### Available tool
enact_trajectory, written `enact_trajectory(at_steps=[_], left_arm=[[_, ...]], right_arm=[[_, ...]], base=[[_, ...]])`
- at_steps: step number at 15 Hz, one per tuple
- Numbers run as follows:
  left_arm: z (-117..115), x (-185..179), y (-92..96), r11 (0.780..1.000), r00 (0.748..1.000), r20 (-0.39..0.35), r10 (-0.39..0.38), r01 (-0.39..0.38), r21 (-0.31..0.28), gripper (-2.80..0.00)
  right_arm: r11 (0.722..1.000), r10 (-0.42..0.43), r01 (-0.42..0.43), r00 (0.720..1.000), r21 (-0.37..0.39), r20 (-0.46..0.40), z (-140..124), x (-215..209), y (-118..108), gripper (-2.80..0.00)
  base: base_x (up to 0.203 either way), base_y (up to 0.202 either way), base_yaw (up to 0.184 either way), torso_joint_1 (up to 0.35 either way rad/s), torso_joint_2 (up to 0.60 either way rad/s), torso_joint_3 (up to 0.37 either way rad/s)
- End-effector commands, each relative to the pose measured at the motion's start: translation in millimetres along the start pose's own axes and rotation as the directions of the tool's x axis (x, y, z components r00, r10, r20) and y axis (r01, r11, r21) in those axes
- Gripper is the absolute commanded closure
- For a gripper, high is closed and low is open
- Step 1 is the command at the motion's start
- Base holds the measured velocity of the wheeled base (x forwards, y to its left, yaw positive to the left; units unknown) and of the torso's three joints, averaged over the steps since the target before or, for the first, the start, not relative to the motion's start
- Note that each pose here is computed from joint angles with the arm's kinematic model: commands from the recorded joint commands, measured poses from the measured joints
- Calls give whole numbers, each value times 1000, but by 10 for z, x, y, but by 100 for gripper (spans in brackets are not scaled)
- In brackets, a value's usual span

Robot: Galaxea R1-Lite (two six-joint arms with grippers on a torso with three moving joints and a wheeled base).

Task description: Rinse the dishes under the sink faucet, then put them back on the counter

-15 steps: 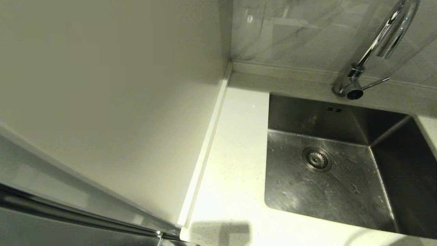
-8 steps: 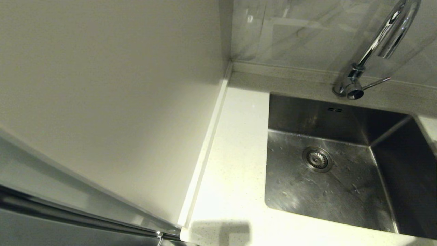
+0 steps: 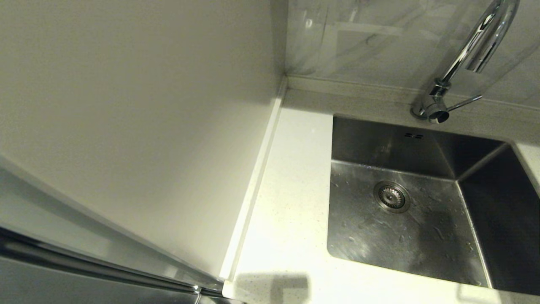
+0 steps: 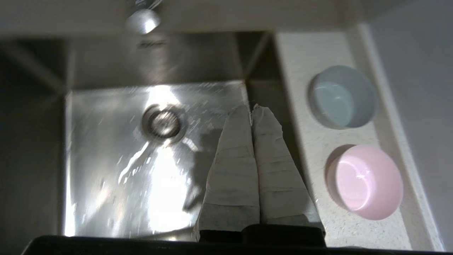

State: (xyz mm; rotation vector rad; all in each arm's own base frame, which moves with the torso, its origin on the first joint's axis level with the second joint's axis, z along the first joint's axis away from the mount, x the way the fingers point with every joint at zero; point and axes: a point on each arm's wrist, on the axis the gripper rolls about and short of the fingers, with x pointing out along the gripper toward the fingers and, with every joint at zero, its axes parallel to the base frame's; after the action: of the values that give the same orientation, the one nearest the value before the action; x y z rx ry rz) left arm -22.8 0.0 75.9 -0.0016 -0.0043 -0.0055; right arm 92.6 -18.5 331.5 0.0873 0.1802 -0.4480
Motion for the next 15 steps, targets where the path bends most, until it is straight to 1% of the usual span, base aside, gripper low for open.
enact_trajectory(at_steps=[1, 3, 5, 7, 10, 13, 15], left_arm=[[-8, 2, 0, 1000, 1000, -3, -1, 1, 0, 0], [-8, 2, 0, 1000, 1000, -3, 0, 0, 0, 0], [-8, 2, 0, 1000, 1000, -3, -1, 1, 0, 0], [-8, 2, 0, 1000, 1000, -3, 0, 0, 0, 0], [-8, 2, 0, 1000, 1000, -3, -1, 1, 0, 0], [-8, 2, 0, 1000, 1000, -3, 1, -1, 0, 0], [-8, 2, 0, 1000, 1000, -3, 0, 0, 0, 0]], right_arm=[[995, 100, -99, 993, -26, 61, -244, -436, -118, 0], [992, 115, -112, 991, -50, 65, -482, -588, -218, 0], [991, 126, -120, 988, -63, 94, -683, -758, -331, 0], [988, 133, -121, 984, -99, 118, -869, -891, -426, 0], [986, 141, -127, 979, -106, 144, -1118, -1051, -541, 0], [979, 191, -176, 968, -108, 161, -1419, -1308, -689, 0], [975, 212, -197, 965, -107, 156, -1621, -1370, -729, 0]], base=[[0, 0, 0, 0, 0, 0], [0, 0, 0, 0, 0, 0], [0, 0, 0, 0, 0, 0], [0, 0, 0, 0, 0, 0], [0, 0, 0, 0, 0, 0], [0, 0, 0, 0, 0, 0], [0, 0, 0, 0, 0, 0]])
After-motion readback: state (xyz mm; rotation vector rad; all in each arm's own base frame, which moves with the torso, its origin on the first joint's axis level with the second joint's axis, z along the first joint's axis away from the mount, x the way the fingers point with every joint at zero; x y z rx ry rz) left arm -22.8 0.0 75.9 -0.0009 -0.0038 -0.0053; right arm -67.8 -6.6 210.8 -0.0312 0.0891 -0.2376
